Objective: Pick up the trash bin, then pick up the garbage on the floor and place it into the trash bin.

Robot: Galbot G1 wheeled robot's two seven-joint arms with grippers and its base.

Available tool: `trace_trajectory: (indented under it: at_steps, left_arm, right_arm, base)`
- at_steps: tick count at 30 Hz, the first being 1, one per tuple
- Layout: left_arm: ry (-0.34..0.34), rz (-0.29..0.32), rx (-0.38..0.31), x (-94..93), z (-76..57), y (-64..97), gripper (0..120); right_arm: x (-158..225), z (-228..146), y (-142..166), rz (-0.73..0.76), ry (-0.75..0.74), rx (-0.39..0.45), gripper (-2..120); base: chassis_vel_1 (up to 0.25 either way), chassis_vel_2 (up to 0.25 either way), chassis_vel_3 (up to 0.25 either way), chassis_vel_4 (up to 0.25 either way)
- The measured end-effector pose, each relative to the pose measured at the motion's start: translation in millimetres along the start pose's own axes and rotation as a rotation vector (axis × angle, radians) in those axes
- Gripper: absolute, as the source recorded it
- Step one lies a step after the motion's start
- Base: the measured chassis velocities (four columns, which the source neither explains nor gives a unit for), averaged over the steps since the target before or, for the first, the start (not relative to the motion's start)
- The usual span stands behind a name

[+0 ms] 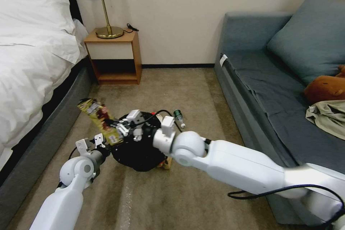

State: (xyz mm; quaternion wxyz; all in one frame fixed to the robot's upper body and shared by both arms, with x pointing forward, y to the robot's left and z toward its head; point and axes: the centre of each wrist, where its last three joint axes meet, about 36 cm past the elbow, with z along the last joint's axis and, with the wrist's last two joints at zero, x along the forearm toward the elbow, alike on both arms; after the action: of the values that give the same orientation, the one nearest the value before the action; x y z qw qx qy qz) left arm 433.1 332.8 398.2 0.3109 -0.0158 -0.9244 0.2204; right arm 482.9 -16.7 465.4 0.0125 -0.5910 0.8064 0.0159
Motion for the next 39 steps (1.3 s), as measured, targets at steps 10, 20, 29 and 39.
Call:
trace_trajectory:
  at_steps: [10, 20, 29, 39]
  left_arm:
    - [0.004, 0.009, 0.004, 11.5, 4.0, 0.4, 0]
    - [0.006, 0.009, -0.006, 17.1, 8.8, -0.2, 0]
    - [-0.019, -0.012, -0.018, 17.7, 7.9, 1.8, 0]
    - [-0.161, -0.098, -0.059, 23.2, -6.3, 21.0, 0]
  right_arm:
    - [23, 64, -34, 0.021, 0.066, 0.140, 0]
    - [49, 86, -57, 0.062, 0.094, 0.211, 11]
    - [50, 80, -53, 0.051, 0.082, 0.210, 44]
    - [50, -24, -74, 0.107, -0.139, 0.283, 84]
  base:
    - [0.000, 0.000, 0.000, 0.000]
    - [0.000, 0.000, 0.000, 0.000]
    - [0.000, 0.000, 0.000, 0.000]
    - [0.000, 0.000, 0.000, 0.000]
